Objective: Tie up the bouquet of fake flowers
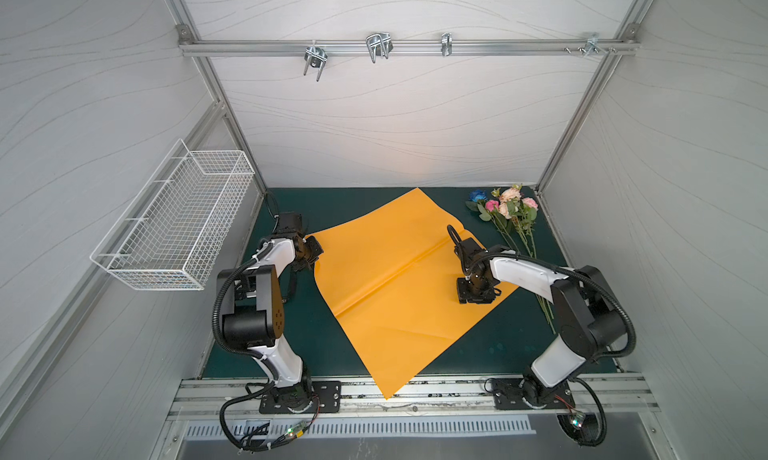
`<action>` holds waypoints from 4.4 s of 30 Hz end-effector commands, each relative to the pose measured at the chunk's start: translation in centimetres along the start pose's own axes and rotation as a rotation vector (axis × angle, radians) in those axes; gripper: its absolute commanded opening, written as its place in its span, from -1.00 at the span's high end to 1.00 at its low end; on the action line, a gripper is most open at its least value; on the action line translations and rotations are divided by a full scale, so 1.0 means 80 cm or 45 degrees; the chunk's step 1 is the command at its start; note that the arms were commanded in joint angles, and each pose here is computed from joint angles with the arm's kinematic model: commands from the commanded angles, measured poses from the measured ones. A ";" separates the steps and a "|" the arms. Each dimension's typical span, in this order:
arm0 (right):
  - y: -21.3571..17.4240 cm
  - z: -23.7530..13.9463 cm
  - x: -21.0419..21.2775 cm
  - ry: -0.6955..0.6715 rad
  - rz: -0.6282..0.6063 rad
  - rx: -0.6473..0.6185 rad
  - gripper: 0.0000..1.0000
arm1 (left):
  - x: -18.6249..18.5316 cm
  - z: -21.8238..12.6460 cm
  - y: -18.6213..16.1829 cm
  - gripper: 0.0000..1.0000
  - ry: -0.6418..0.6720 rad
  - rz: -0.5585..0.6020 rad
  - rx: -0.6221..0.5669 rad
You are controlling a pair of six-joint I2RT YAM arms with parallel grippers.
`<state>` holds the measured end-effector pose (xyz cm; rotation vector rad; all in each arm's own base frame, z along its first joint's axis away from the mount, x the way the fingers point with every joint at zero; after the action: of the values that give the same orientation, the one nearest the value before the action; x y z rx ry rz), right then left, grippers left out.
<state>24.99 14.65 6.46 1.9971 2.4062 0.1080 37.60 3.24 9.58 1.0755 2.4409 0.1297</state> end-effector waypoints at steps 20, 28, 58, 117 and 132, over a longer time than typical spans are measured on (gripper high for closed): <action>0.108 0.011 -0.040 -0.052 0.043 -0.043 -0.06 | 0.024 -0.002 0.001 1.00 -0.048 -0.366 -0.212; 0.134 0.010 -0.049 -0.050 0.051 -0.061 -0.06 | 0.033 -0.007 0.003 1.00 -0.048 -0.444 -0.299; 0.120 -0.101 -0.248 -0.171 0.456 -0.331 -0.11 | 0.014 -0.059 0.003 -0.69 -0.215 -0.520 -0.366; 0.265 -0.120 0.143 0.575 0.030 -0.505 1.00 | -0.048 -0.112 -0.063 -0.98 -0.434 -0.088 -0.200; 0.339 -0.010 0.213 0.610 -0.117 -0.469 0.76 | -0.053 -0.111 -0.067 -0.98 -0.472 -0.069 -0.188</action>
<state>47.78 35.75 9.56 1.8931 2.4418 1.0355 31.58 -2.37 16.27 0.8631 2.1553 0.0624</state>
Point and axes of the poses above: each gripper's point midway between its finger pads, its own z axis out along the fingers, its own x axis along the line the jaws close on, y = z × x, the point moved 4 cm from there along -z, back along the fingers, and after that the axes turned 6 degrees about -z, right-handed, at the moved point
